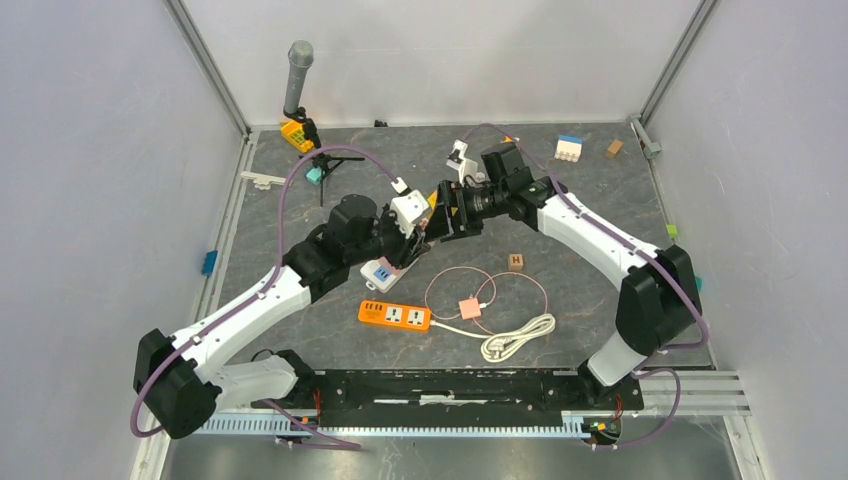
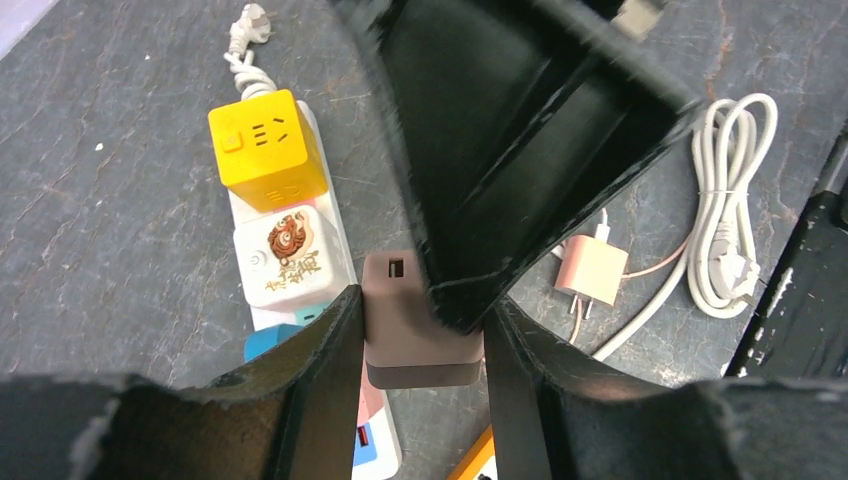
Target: Insert the plug
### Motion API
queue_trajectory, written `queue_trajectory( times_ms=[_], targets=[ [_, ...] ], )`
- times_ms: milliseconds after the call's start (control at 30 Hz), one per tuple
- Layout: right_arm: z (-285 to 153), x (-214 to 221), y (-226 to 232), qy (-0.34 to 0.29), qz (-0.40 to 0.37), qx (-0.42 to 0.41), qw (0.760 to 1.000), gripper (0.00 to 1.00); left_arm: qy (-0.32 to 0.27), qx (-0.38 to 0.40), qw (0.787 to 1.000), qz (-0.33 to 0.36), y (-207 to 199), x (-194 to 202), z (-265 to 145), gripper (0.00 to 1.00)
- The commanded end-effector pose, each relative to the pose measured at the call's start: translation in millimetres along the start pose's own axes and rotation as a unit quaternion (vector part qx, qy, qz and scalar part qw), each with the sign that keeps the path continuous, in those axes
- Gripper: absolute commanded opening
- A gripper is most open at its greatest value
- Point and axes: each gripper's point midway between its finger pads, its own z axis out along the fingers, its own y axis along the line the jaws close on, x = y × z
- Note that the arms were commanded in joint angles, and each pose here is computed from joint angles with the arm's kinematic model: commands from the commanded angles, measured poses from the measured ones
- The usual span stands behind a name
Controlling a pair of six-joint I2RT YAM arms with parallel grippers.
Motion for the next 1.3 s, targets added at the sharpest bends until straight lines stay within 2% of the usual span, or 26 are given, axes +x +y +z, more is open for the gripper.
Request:
queue_trajectory(
  times_ms=[0, 133, 300, 500, 600, 733, 800, 833, 1033, 1267],
  targets=[
    [12.0, -9.2, 17.8, -0.005, -0.005, -0.027, 1.000, 0.81, -0.060, 0.020, 0.997, 0.042, -3.5, -40.1, -3.6, 0.12],
    [20.3, -7.2, 20.0, 0.006, 0.003, -0.046, 0.999, 0.76, -0.062, 0.023, 0.997, 0.044, -5.2, -40.7, -5.2, 0.12],
    [25.9, 1.8, 23.8, 0.027, 0.008, -0.066, 0.997, 0.60, -0.053, 0.008, 0.997, 0.049, 0.1, -35.9, -6.6, 0.12],
    [23.7, 3.7, 32.4, 0.020, 0.017, -0.089, 0.996, 0.19, -0.046, -0.018, 0.997, 0.061, 9.1, -29.7, -9.2, 0.18],
    [22.9, 0.8, 34.0, 0.016, 0.010, -0.090, 0.996, 0.02, -0.044, -0.023, 0.997, 0.060, 10.8, -29.0, -9.1, 0.31],
    [23.1, -2.0, 27.5, 0.014, -0.013, -0.070, 0.997, 0.00, -0.043, -0.040, 0.998, 0.036, 15.4, -29.1, -10.2, 0.80],
    [22.6, -2.0, 20.3, 0.016, -0.029, -0.050, 0.998, 0.00, -0.042, -0.066, 0.997, 0.008, 22.1, -28.4, -12.7, 0.96],
    [22.4, -1.6, 14.6, 0.016, -0.042, -0.035, 0.998, 0.00, -0.040, -0.077, 0.996, -0.004, 24.9, -27.2, -14.3, 0.99],
    [12.5, 3.7, -20.9, 0.032, -0.125, 0.057, 0.990, 0.00, -0.014, -0.163, 0.981, -0.108, 45.5, -6.0, -27.2, 1.00],
    [9.6, 7.6, -30.5, 0.040, -0.201, 0.072, 0.976, 0.00, 0.042, -0.204, 0.956, -0.207, 56.1, 32.3, -41.6, 1.00]
  ],
)
